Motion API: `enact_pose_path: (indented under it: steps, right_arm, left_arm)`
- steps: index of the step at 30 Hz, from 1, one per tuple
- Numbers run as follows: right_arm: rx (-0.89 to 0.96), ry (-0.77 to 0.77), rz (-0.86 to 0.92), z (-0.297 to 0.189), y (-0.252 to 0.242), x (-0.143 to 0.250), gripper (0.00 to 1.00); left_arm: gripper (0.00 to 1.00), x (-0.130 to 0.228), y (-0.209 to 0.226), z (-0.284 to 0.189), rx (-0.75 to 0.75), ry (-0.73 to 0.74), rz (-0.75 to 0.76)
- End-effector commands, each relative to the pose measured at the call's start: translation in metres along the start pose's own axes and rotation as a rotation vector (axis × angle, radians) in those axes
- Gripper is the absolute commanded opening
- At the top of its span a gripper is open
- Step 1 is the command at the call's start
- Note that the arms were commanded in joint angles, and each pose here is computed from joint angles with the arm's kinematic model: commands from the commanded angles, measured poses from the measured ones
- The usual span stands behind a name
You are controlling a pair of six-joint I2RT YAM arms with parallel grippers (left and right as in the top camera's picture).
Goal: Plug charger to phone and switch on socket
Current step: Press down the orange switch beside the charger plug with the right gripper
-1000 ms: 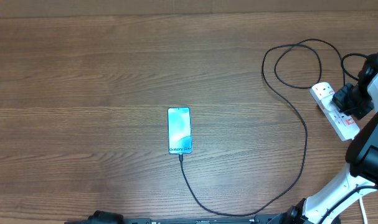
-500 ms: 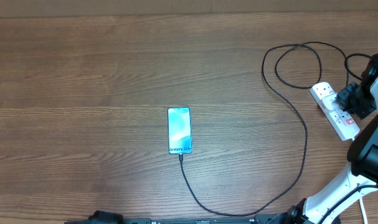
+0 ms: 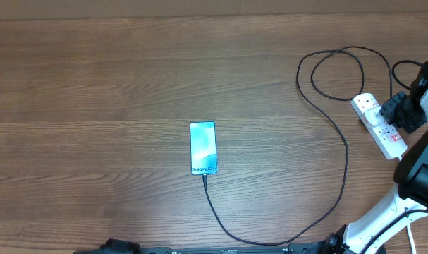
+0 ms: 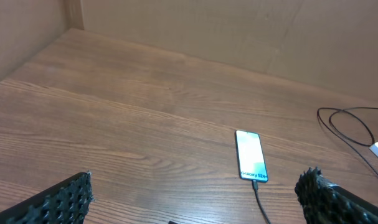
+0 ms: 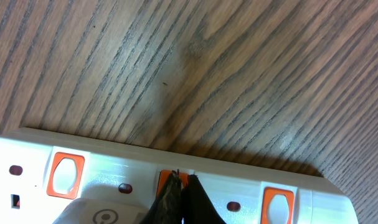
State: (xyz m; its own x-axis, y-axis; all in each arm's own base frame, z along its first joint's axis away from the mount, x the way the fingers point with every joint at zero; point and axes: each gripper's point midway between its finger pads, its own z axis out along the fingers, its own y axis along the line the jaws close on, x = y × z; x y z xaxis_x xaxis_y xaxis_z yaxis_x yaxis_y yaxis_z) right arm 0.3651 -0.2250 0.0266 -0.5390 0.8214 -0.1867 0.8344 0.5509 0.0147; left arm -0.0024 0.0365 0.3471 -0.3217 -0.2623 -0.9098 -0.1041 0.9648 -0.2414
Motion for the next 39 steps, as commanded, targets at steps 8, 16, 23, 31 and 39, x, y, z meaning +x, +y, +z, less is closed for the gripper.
enact_pose_path:
  steps: [8,16,23,31,39]
  right_arm:
    - [-0.037,0.025,-0.019,0.001,0.013,0.004,0.04]
    - [-0.024,0.059,-0.058,0.002,0.022,0.02,0.04]
    - [0.004,0.062,-0.061,0.017,0.015,0.03,0.04]
    - [-0.025,0.103,-0.062,0.02,0.022,0.043,0.04]
    - [-0.03,0.1,-0.086,0.016,0.03,0.046,0.04]
  left_arm:
    - [1.0,0.002,0.003,-0.003,-0.013,-0.014,-0.009]
    - [1.0,0.002,0.003,-0.003,-0.013,-0.014,-0.009]
    - [1.0,0.002,0.003,-0.003,-0.013,-0.014,-0.009]
    - [1.0,0.002,0.003,-0.003,-0.013,-0.014,-0.009]
    - [1.0,0.002,0.003,-0.003,-0.013,-0.014,-0.009]
